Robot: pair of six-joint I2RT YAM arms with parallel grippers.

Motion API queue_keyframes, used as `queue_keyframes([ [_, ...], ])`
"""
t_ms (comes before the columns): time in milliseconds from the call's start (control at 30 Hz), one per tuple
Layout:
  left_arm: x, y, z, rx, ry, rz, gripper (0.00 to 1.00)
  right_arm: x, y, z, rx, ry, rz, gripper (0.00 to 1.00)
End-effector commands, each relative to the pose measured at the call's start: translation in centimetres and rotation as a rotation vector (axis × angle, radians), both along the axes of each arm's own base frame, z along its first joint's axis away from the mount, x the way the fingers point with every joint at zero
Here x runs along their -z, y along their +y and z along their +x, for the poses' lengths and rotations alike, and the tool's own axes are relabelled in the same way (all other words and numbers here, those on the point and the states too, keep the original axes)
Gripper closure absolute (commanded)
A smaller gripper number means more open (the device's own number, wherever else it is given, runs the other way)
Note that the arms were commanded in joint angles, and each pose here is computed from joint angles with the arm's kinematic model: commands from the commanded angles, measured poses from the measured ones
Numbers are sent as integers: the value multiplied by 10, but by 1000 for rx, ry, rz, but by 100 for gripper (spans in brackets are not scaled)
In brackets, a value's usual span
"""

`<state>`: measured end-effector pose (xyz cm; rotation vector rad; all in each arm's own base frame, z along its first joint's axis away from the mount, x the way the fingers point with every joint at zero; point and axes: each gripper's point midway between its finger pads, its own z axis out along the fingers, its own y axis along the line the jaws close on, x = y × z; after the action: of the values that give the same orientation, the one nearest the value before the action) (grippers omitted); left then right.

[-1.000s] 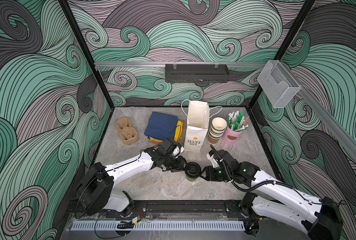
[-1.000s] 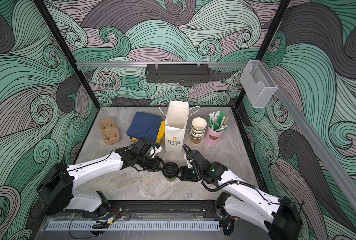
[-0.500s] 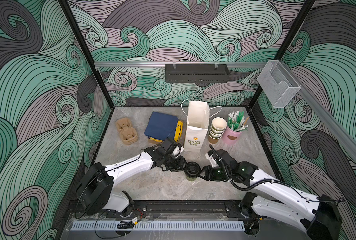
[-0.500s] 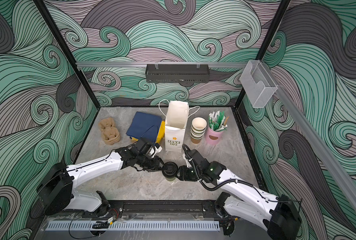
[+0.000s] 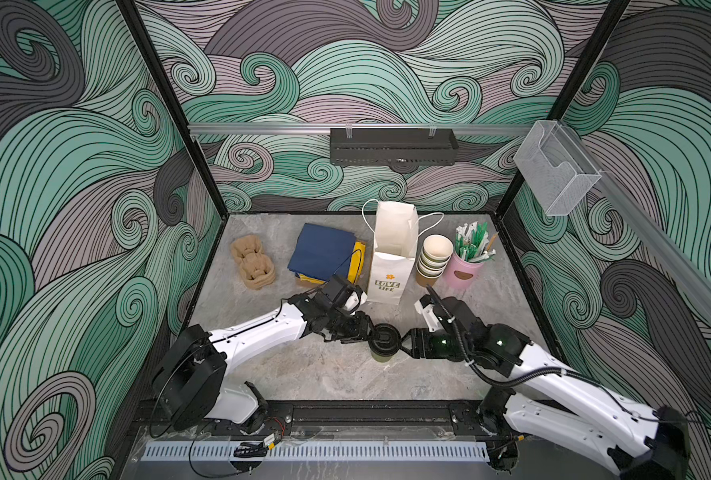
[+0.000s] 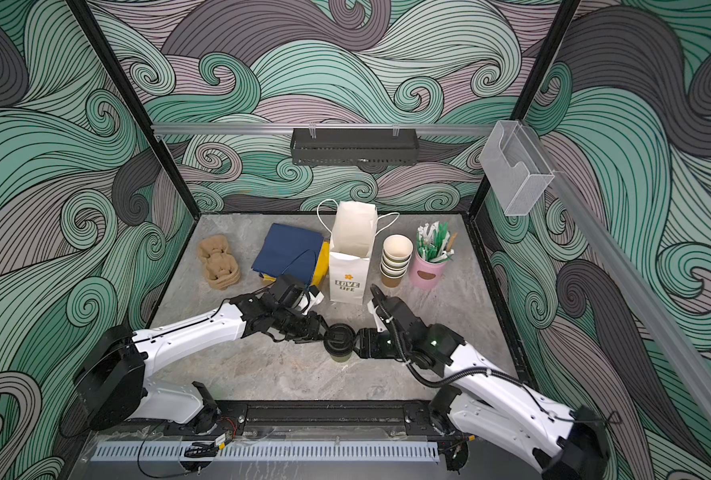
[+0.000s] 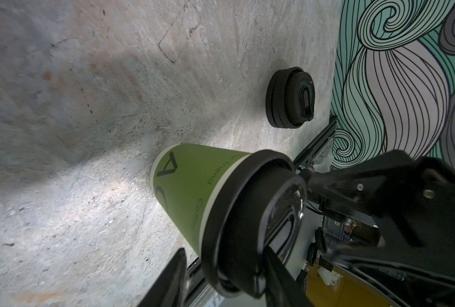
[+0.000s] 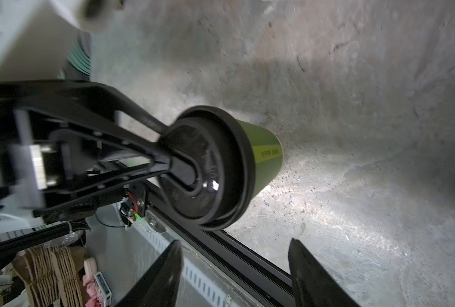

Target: Pack the takeout coffee

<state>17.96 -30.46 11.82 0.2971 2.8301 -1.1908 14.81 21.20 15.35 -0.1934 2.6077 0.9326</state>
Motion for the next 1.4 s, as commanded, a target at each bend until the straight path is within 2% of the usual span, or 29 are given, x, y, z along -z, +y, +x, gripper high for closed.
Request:
queue_keyframes([
  [0, -22, -7, 8, 8, -50, -48, 44, -25, -18, 14, 73, -143, -14, 35],
  [100, -40, -13, 11, 15, -81, -106, 38, -17, -44, 17, 152, -148, -127, 35],
  [233, -63, -15, 13, 18, -134, -160, 32, 13, -118, 12, 409, -53, -451, 32],
  [300, -76, -11, 15, 10, -184, -177, 31, 23, -140, 6, 483, -14, -529, 30],
  [400, -94, 1, 21, -31, -295, -172, 31, 35, -151, 2, 539, 45, -533, 30],
  [500, -101, 25, 34, -146, -407, -109, 31, 31, -157, 9, 562, 56, -541, 30],
  [600, -107, 46, 44, -256, -510, -100, 27, 10, -163, 26, 570, 6, -541, 30],
  [700, -114, 60, 48, -335, -559, -108, 24, -23, -168, 51, 569, -64, -535, 31],
  [800, -114, 71, 50, -378, -577, -89, 24, -58, -172, 81, 586, -136, -504, 33],
  [933, -108, 79, 53, -419, -566, -58, 23, -81, -167, 128, 605, -143, -414, 39],
  [1033, -104, 83, 54, -442, -554, -38, 23, -94, -164, 161, 620, -173, -400, 42],
  [1200, -101, 87, 53, -466, -539, -37, 23, -94, -160, 206, 657, -173, -388, 46],
  [1367, -101, 93, 51, -485, -547, -36, 23, -85, -151, 236, 685, -153, -348, 49],
])
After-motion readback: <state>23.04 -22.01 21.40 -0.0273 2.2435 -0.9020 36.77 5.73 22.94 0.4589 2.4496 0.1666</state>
